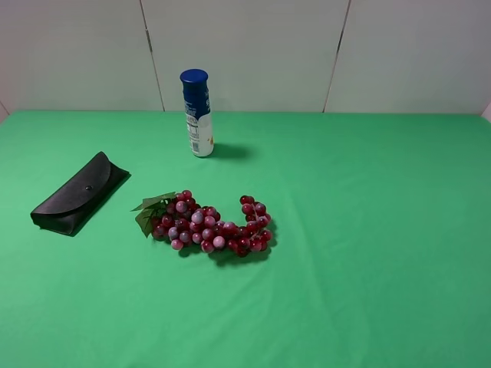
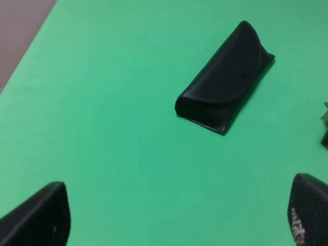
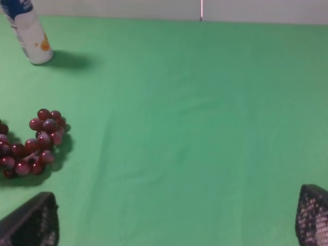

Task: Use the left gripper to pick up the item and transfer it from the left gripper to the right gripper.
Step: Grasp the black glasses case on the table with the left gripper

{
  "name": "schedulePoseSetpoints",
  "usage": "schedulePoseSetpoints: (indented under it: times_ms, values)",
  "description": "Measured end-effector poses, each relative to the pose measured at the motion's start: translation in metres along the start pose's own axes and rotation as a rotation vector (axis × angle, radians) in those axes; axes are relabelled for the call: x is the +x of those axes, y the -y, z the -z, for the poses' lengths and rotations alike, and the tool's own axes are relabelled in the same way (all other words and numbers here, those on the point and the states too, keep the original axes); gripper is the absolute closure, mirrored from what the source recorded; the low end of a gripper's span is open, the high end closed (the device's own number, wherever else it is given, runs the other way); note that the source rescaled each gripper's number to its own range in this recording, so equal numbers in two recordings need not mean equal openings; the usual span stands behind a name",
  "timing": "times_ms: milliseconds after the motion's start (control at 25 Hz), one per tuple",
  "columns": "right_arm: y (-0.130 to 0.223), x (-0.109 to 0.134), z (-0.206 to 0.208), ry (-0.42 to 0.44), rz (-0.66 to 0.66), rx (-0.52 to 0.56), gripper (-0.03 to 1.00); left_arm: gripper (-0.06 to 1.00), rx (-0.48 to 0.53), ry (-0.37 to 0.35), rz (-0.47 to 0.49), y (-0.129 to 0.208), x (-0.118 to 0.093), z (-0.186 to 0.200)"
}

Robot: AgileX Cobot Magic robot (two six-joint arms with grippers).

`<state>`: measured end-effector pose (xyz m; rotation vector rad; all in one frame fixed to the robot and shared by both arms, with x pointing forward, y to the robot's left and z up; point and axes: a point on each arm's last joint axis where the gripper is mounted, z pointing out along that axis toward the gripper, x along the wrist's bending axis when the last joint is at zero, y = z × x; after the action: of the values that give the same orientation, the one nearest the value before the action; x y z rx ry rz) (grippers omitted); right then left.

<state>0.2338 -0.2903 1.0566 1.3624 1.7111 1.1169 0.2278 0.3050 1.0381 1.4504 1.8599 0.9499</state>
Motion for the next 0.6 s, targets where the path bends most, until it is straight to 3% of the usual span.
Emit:
schedulePoseSetpoints:
  times_ms: [400,600]
  values:
    - [0.0000,0.0000,0.0000,0.000,0.000,0.000,-0.03,0.27,0.000,0.000,0.000,0.0000,0.0000,0.0000]
    - [0.0000,0.0000,0.0000,0.000,0.000,0.000,-0.03,0.06,-0.005,0.000,0.001,-0.0012,0.0001,0.0022]
